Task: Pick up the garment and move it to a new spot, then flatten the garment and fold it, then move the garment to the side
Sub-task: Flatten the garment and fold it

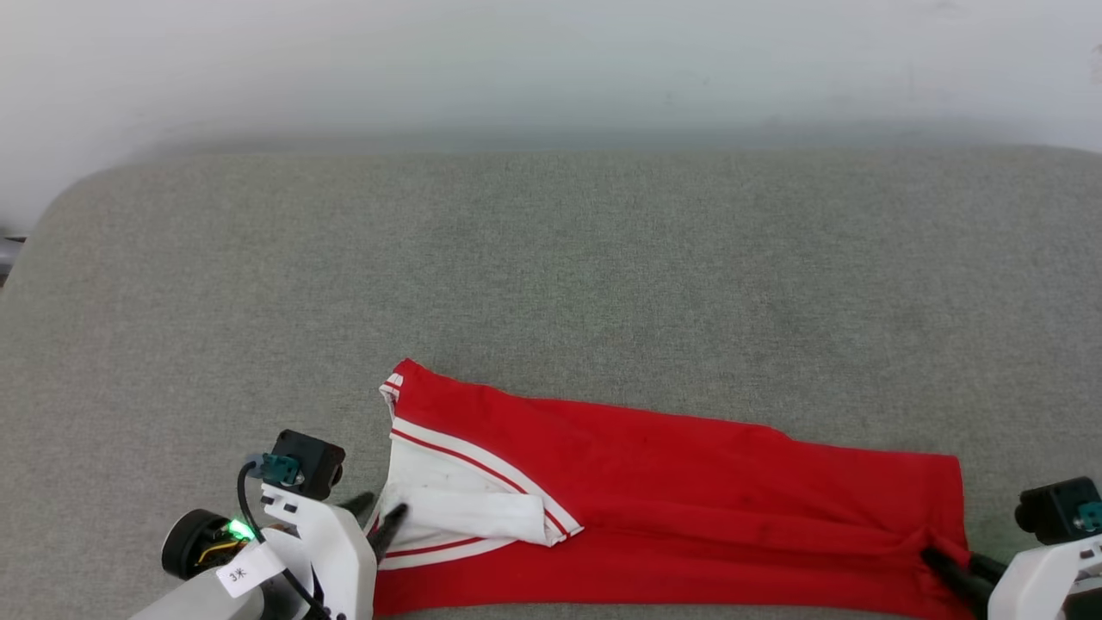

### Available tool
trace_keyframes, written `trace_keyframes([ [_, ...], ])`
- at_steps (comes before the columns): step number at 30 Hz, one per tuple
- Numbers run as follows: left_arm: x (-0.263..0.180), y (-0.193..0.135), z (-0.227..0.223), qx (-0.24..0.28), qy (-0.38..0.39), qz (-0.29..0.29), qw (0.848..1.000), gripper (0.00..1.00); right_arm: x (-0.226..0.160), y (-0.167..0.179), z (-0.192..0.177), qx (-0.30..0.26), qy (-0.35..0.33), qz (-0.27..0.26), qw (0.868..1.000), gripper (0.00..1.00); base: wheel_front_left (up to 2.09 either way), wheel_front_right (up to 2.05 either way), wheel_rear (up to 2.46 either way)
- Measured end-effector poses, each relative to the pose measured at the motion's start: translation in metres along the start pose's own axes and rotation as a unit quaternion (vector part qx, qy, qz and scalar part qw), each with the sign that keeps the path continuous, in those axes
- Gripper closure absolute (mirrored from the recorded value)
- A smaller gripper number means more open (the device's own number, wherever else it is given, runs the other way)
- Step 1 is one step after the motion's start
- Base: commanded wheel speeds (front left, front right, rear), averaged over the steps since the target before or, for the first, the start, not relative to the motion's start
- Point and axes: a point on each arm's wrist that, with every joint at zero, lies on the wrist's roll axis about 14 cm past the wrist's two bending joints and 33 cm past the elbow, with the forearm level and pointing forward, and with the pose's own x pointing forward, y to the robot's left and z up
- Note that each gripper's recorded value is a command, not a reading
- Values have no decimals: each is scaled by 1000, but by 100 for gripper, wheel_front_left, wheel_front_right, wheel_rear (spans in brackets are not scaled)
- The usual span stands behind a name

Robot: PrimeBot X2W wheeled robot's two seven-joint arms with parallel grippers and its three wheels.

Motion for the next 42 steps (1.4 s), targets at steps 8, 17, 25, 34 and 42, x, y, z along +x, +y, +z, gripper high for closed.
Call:
trace_keyframes([
  [8,-16,9,53,15,-140,48,989,0,-23,-1,34,26,-60,9,998,0,0,0,0],
  [17,-38,17,88,20,-265,109,958,0,-52,-23,74,33,-97,-5,995,0,0,0,0],
  [25,-49,30,98,32,-312,165,935,0,-47,-44,60,54,-32,-27,998,0,0,0,0],
  [34,-64,41,107,36,-355,218,908,0,-14,-36,34,89,39,-13,995,0,0,0,0],
  [42,-69,47,90,27,-357,248,900,0,10,-17,18,97,76,10,992,0,0,0,0],
])
